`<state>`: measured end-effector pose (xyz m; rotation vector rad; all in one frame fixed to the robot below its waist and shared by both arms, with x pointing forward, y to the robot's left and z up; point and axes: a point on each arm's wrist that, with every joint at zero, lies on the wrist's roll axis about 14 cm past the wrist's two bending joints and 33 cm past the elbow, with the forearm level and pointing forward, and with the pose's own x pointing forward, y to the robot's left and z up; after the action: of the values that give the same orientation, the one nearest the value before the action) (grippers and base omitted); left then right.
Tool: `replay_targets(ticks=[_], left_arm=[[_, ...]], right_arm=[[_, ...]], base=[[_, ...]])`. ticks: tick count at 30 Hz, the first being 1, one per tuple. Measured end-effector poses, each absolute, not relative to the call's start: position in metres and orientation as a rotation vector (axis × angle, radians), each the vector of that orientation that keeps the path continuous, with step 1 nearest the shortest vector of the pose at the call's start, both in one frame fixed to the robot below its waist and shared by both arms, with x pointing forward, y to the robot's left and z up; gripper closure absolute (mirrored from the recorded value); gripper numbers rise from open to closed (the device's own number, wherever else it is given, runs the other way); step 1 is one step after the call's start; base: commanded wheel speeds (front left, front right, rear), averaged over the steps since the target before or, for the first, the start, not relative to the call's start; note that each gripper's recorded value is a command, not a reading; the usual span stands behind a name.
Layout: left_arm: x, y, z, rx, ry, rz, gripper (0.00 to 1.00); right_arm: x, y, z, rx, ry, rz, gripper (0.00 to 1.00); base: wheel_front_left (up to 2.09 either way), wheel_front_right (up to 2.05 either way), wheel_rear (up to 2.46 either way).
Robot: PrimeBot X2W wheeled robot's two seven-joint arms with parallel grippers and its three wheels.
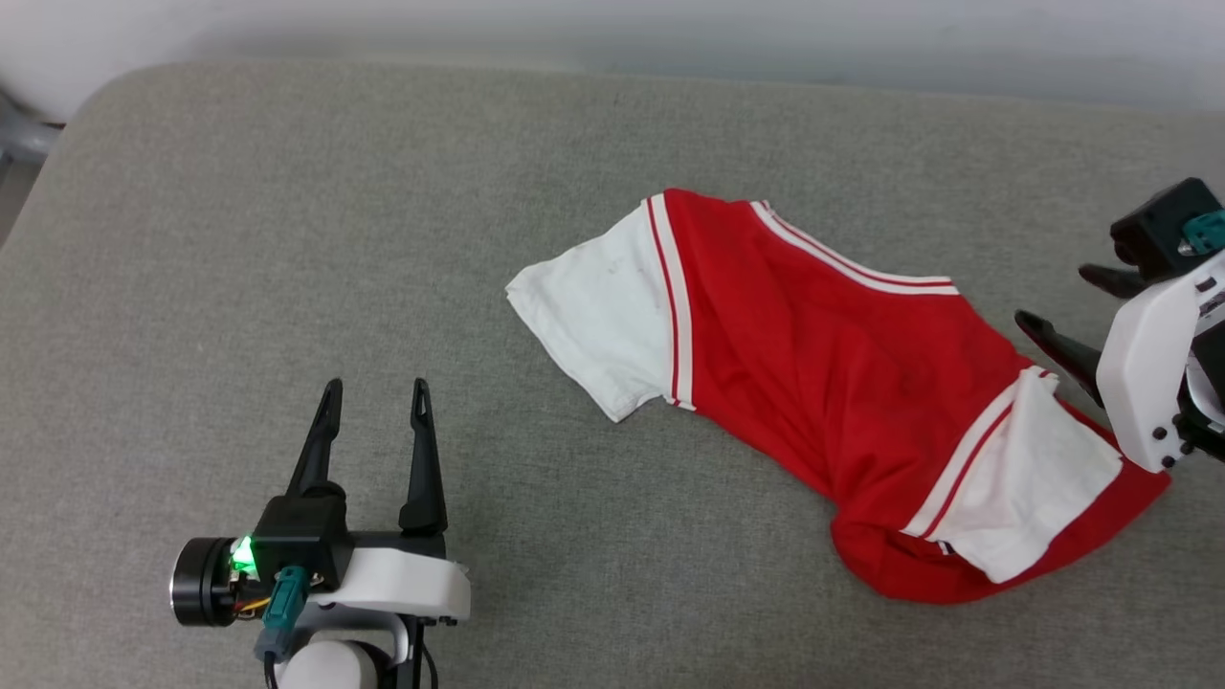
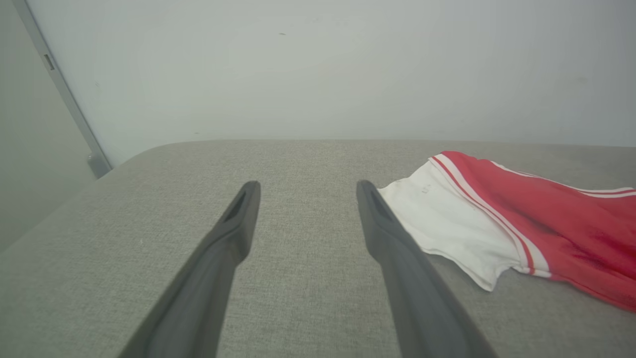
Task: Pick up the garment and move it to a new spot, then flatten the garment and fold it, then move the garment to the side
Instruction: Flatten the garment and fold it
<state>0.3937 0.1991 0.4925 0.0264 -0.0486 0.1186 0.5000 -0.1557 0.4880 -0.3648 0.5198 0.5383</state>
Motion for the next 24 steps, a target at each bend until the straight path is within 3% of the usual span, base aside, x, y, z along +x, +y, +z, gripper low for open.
replay_targets(ticks=[3,11,20,21,22,23,24], left_arm=[[0.399,0.199,0.490,0.029,-0.043,0.122,0.00],[0.412,0.202,0.478,0.024,-0.017,0.143,0.00],[0.413,0.209,0.467,0.025,0.016,0.180,0.00],[0.413,0.209,0.467,0.025,0.016,0.182,0.00],[0.413,0.209,0.468,0.024,0.014,0.182,0.00],[0.412,0.209,0.469,0.024,0.013,0.182,0.00],[0.412,0.209,0.469,0.024,0.011,0.184,0.00]], right_arm=[[0.496,-0.160,0.459,-0.393,0.703,0.560,0.00],[0.498,-0.170,0.394,-0.449,1.009,0.567,0.00],[0.493,-0.167,0.356,-0.501,1.146,0.615,0.00],[0.492,-0.166,0.357,-0.503,1.144,0.618,0.15],[0.492,-0.166,0.358,-0.499,1.135,0.619,0.92],[0.492,-0.165,0.359,-0.494,1.119,0.624,1.00],[0.492,-0.164,0.361,-0.491,1.105,0.628,1.00]], base=[[0.00,0.00,0.00],[0.00,0.00,0.00],[0.00,0.00,0.00],[0.00,0.00,0.00],[0.00,0.00,0.00],[0.00,0.00,0.00],[0.00,0.00,0.00]])
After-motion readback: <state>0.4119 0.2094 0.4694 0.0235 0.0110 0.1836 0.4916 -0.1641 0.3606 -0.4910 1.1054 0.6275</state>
